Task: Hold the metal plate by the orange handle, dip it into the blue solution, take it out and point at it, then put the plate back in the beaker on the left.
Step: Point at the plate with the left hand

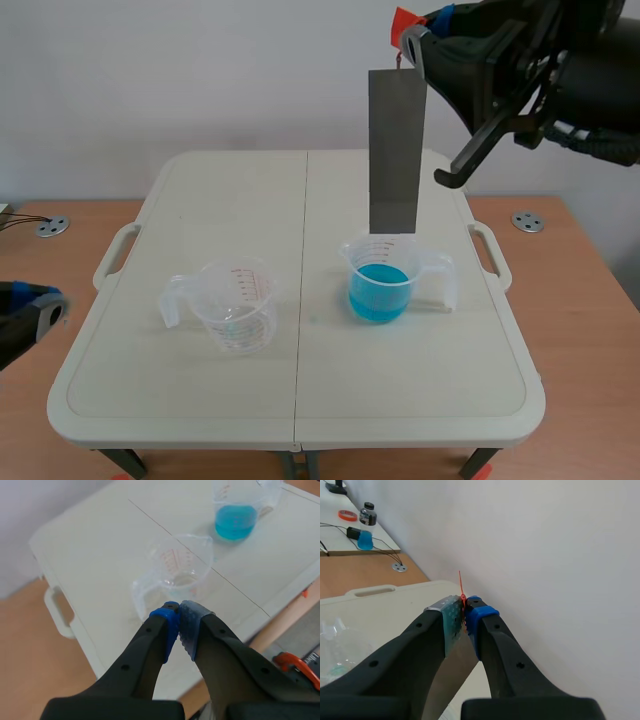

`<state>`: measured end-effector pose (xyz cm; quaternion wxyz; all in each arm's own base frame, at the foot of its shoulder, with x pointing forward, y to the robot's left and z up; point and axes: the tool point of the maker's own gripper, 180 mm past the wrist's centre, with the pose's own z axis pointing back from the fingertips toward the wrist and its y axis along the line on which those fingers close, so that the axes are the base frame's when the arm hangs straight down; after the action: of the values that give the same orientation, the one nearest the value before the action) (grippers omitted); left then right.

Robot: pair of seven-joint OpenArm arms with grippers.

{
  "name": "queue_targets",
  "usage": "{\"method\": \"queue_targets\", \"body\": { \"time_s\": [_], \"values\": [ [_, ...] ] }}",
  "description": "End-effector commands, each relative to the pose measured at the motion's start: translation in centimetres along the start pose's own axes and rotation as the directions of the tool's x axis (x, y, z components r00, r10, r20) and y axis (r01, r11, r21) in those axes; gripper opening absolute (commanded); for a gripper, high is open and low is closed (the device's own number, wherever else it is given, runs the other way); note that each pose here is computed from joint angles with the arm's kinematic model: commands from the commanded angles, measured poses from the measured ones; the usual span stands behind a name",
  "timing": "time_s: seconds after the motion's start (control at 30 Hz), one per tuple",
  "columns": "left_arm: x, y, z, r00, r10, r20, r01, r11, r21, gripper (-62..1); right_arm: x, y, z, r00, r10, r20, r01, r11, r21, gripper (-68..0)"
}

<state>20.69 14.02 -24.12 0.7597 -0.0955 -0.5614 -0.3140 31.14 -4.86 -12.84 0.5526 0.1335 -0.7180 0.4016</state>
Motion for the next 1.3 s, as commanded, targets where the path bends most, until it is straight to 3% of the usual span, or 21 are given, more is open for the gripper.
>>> {"method": "queue_targets", "body": {
  "time_s": [0.0, 0.4, 0.67, 0.83, 1.27],
  "values": [
    [1.3, 0.4, -0.6, 0.999, -0.012, 0.042, 0.012, 1.0, 0.005, -58.4, 1.4, -0.6, 0.0, 0.999, 0.018, 0.044, -0.018, 1.0, -0.007, -66.2],
    [4.8, 1.0, -6.2, 0.987, -0.091, 0.13, 0.095, 0.995, -0.027, -58.4, 0.8, -1.3, 0.2, 0.999, 0.014, 0.031, -0.013, 1.0, -0.026, -66.2],
    [5.0, -0.4, -11.1, 0.981, -0.133, 0.139, 0.148, 0.983, -0.108, -58.4, 0.1, -2.2, -0.1, 0.999, -0.006, 0.042, 0.008, 0.999, -0.038, -66.2],
    [4.8, -1.1, -14.4, 0.974, -0.184, 0.128, 0.2, 0.972, -0.123, -58.4, -0.6, -2.6, -0.6, 0.999, -0.024, 0.043, 0.026, 0.999, -0.037, -66.2],
    [4.6, -4.0, -20.7, 0.968, -0.224, 0.109, 0.24, 0.956, -0.17, -58.4, -1.7, -1.9, -1.2, 0.998, -0.059, 0.038, 0.06, 0.998, -0.013, -66.2]
  ]
}}
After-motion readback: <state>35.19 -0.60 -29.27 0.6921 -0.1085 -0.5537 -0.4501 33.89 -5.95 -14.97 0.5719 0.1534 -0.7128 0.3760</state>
